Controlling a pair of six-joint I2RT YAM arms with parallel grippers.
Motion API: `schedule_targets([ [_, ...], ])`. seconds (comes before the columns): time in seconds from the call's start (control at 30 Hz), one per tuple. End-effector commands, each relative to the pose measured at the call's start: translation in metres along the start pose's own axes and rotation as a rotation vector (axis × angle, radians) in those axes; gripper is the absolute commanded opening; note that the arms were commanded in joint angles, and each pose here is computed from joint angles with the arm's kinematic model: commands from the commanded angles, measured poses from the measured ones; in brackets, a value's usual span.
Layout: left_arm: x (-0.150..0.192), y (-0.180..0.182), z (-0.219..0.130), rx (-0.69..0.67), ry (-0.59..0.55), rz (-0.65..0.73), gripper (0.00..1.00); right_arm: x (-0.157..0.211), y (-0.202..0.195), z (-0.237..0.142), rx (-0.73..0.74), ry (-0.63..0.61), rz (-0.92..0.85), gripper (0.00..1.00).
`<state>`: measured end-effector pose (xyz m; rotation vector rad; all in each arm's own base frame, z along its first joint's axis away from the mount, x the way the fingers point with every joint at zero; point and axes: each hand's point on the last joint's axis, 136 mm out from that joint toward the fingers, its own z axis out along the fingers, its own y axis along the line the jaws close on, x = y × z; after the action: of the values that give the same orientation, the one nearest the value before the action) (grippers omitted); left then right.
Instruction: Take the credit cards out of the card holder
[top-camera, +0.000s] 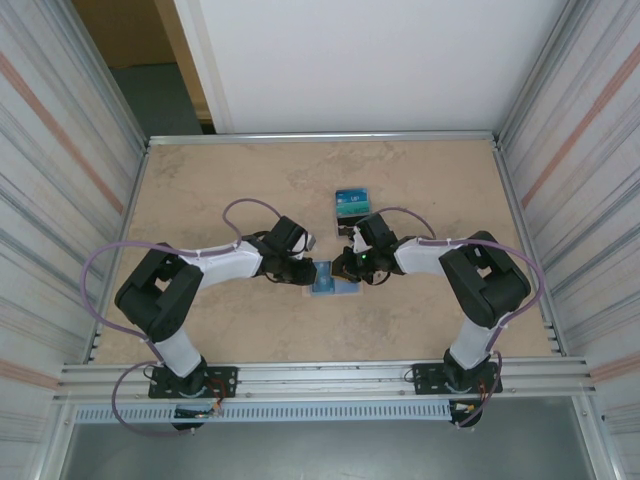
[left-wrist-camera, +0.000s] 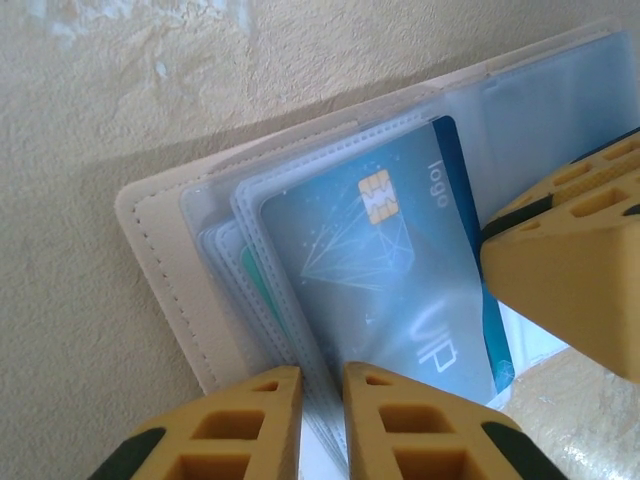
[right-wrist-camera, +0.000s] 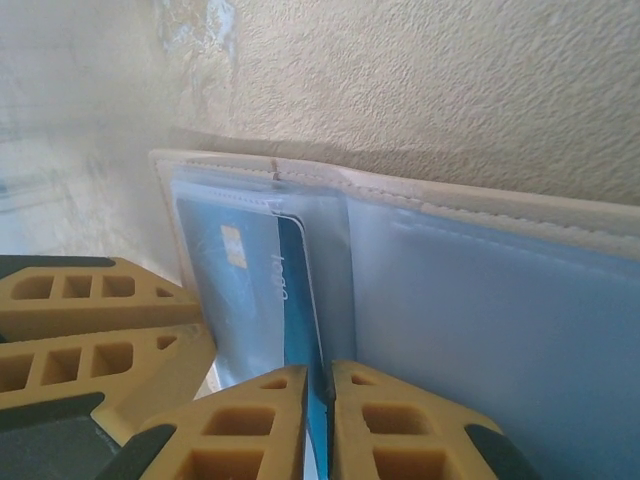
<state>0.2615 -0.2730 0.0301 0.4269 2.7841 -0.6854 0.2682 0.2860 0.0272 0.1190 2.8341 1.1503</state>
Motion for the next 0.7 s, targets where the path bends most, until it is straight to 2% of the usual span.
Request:
schedule_targets([
  [0.0, 0.003, 0.002, 0.006, -0.023, 0.026, 0.015, 0.19, 0.006, -0.006, 0.005, -0.002, 0.029, 0.037, 0.14],
  [0.3, 0.002, 0.001, 0.007, -0.016, 0.028, 0.015, 0.18, 0.007, -0.004, 0.008, -0.029, 0.038, 0.041, 0.12],
  [0.53, 0.003, 0.002, 0.006, -0.019, 0.029, 0.011, 0.18, 0.006, -0.011, 0.002, -0.003, 0.015, 0.044, 0.0],
  [0.67, 0.003, 0.003, 0.006, -0.025, 0.026, 0.01, 0.17, 0.005, -0.018, -0.001, 0.037, 0.004, 0.051, 0.0],
])
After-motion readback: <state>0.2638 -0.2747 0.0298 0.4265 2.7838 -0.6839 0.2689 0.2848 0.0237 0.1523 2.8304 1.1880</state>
